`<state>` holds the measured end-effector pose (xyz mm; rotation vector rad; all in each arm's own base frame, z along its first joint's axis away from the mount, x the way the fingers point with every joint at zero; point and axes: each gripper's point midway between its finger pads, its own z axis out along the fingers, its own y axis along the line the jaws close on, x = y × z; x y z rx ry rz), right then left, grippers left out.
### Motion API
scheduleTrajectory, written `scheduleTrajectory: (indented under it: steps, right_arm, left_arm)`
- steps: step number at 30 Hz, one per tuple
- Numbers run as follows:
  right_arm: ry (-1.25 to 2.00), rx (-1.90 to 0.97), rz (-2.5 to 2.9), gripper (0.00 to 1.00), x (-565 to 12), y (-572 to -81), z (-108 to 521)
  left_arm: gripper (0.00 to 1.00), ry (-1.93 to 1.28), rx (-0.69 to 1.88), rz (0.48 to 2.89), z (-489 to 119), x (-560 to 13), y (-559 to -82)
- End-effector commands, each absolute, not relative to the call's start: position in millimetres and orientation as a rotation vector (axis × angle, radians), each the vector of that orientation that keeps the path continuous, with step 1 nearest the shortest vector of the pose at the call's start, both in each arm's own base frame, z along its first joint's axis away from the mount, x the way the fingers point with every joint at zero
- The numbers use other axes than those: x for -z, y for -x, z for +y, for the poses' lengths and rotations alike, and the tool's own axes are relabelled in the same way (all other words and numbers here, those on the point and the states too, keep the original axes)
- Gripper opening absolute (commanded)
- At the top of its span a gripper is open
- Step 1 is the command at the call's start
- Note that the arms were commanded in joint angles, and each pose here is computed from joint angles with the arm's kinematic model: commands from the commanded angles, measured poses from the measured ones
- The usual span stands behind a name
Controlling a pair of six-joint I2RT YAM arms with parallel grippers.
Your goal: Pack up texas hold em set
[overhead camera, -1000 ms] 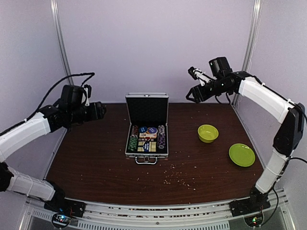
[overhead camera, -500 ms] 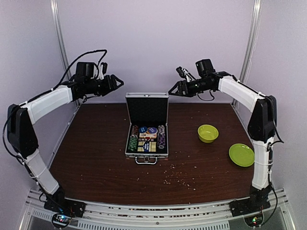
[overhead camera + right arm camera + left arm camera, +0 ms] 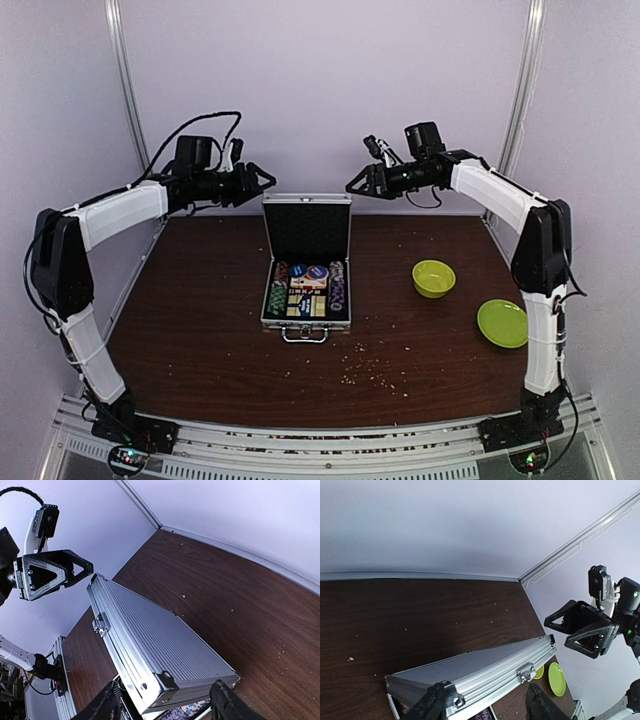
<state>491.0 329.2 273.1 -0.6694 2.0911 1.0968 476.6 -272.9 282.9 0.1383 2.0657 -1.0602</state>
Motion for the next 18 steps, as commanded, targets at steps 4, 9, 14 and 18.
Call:
scheduleTrajectory:
  steps: [4, 9, 14, 18]
  right_arm:
    - [0.760, -1.181, 2.096, 0.56, -262.3, -466.9, 354.5]
    - [0.795, -1.236, 2.145, 0.51, -246.5, -440.5, 356.1]
    - [0.816, -1.251, 2.182, 0.50, -231.6, -400.7, 341.3]
    - [0.842, -1.189, 2.199, 0.52, -221.8, -376.4, 324.3]
  left_arm:
    - [0.55, -0.220, 1.109, 2.048, -291.9, -288.7, -465.8]
    - [0.53, -0.228, 1.120, 2.092, -293.5, -273.2, -446.5]
    - [0.51, -0.246, 1.109, 2.146, -291.1, -257.7, -408.2]
    - [0.53, -0.238, 1.016, 2.170, -274.2, -249.6, -374.4]
